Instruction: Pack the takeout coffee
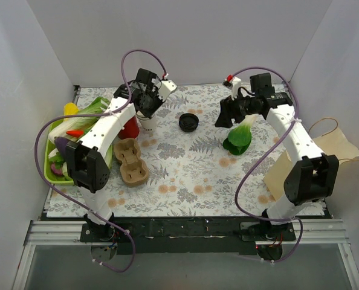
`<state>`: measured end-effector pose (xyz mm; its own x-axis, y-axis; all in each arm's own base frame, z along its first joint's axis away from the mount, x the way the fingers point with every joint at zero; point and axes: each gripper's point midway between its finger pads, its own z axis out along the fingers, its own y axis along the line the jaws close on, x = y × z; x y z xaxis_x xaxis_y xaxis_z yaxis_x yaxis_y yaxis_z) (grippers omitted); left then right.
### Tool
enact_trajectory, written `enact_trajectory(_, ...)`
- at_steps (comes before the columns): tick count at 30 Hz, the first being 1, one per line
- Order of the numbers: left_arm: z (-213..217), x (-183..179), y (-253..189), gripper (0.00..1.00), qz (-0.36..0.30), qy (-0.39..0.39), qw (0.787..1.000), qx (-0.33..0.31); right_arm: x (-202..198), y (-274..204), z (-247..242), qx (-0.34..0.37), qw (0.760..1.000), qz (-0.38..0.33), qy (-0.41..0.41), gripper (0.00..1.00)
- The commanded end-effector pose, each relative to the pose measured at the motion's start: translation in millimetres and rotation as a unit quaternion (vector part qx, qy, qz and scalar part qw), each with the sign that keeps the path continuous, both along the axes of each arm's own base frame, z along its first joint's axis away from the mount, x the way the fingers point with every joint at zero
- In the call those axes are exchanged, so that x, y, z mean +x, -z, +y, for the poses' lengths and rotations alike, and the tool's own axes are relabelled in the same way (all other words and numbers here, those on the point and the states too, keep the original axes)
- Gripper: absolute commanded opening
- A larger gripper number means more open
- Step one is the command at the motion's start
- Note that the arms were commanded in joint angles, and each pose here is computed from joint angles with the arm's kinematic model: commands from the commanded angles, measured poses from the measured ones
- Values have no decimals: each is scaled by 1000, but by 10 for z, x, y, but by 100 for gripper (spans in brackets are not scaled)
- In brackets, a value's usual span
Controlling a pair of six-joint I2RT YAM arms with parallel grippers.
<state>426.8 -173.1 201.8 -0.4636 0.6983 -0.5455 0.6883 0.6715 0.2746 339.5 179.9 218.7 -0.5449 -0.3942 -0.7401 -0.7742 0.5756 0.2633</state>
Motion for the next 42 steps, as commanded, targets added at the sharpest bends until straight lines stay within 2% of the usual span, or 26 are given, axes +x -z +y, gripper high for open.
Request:
enact_trajectory(1, 70, 53, -551, 0, -82, -1, 997, -9, 404, -395, 409, 99, 995, 2, 26, 72)
enact_trajectory(3, 103, -7, -425, 0, -68, 2, 998, 1, 502, -343, 599, 118, 993, 20, 23, 74)
enact_trajectory(5, 45, -28, -468, 0, -72, 2, 997, -21, 544, -311, 882, 124, 992, 24, -3, 77)
enact_trajectory(10, 40, -50, -662, 0, -94, -12, 994, -47, 700, -361, 1391, 211, 973, 96, -11, 82)
enact_trajectory(11, 61, -58, -641, 0, -94, -15, 995, -41, 739, -236, 1464, 221, 967, 126, -9, 90)
enact_trajectory(14, 88, -100, -592, 0, -89, -17, 995, -32, 752, -181, 1677, 240, 959, 147, -39, 93)
enact_trajectory(22, 17, -159, -561, 0, -68, -34, 995, -64, 807, -1, 2112, 289, 932, 200, -84, 93)
enact_trajectory(30, -134, -188, -509, 0, -33, -30, 995, -84, 824, 34, 2278, 308, 920, 221, -103, 94)
enact_trajectory(42, -197, -221, -411, 0, -9, -29, 995, -95, 937, 117, 2430, 313, 919, 215, -104, 96)
